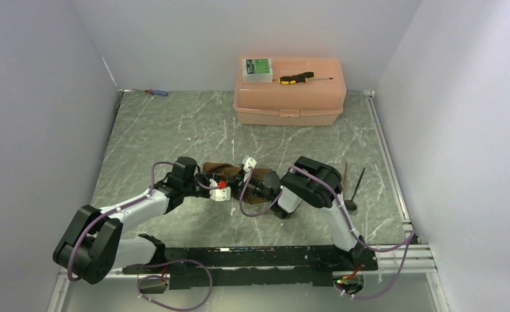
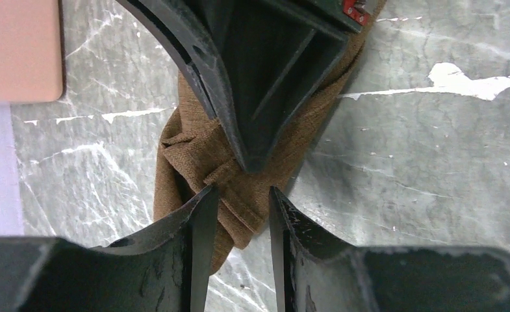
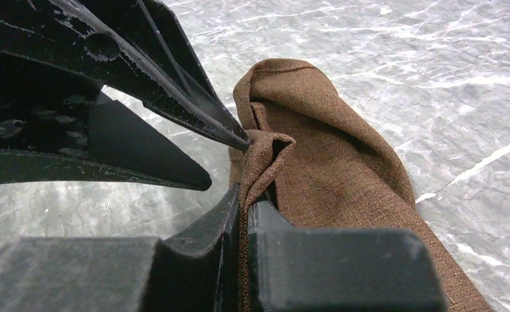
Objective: Fold the napkin into a case and place the utensils inside
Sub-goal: Fold the 2/3-rectangle-folded napkin at the center of the board.
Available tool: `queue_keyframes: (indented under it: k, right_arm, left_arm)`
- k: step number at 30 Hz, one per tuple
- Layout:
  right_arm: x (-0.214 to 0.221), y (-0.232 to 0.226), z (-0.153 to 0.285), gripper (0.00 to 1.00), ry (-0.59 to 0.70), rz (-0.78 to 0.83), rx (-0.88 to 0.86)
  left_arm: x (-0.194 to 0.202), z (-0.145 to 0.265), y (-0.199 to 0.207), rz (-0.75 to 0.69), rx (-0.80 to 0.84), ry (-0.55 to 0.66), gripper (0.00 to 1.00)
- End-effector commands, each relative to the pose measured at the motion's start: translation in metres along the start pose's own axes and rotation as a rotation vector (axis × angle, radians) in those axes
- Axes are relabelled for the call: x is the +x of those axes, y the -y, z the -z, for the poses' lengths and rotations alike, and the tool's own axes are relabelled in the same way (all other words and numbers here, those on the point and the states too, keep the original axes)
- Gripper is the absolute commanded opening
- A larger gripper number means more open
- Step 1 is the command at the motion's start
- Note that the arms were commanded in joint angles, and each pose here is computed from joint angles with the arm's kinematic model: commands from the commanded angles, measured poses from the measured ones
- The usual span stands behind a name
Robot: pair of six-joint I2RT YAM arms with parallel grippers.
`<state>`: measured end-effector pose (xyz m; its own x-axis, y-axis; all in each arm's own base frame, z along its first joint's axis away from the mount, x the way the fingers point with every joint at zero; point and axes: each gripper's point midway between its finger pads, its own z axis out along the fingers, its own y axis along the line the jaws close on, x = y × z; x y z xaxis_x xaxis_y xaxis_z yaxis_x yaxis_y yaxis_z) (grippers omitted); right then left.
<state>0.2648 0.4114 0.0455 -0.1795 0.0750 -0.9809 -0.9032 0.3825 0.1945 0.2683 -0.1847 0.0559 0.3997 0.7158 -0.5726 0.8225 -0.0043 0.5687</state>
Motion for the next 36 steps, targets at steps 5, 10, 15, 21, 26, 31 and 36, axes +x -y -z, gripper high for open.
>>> queue_keyframes:
  k: [5, 10, 15, 21, 26, 31, 36]
  right_arm:
    - [-0.046, -0.011, -0.007, 0.0, 0.181, 0.037, -0.062]
    - [-0.047, -0.011, -0.007, 0.0, 0.181, 0.037, -0.062]
    - [-0.049, -0.012, -0.007, 0.0, 0.184, 0.038, -0.066]
    - [-0.049, -0.012, -0.008, 0.0, 0.183, 0.037, -0.064]
    - [-0.049, -0.01, -0.007, 0.0, 0.186, 0.032, -0.06]
    - [-0.049, -0.01, -0.007, 0.0, 0.188, 0.027, -0.063]
    - [-0.049, -0.009, -0.007, 0.0, 0.188, 0.022, -0.059]
  left_arm:
    - [-0.018, 0.005, -0.025, -0.035, -0.08, 0.053, 0.4]
    - [-0.018, 0.005, -0.022, -0.025, -0.074, 0.056, 0.4]
    - [-0.014, 0.002, -0.019, -0.024, -0.068, 0.042, 0.4]
    - [-0.013, 0.0, -0.014, -0.016, -0.04, 0.045, 0.35]
    - [-0.011, -0.001, -0.01, -0.019, -0.031, 0.038, 0.29]
    - [-0.007, -0.004, -0.01, -0.028, -0.045, 0.021, 0.29]
    - [-0.004, -0.012, -0.008, -0.032, -0.046, -0.002, 0.3]
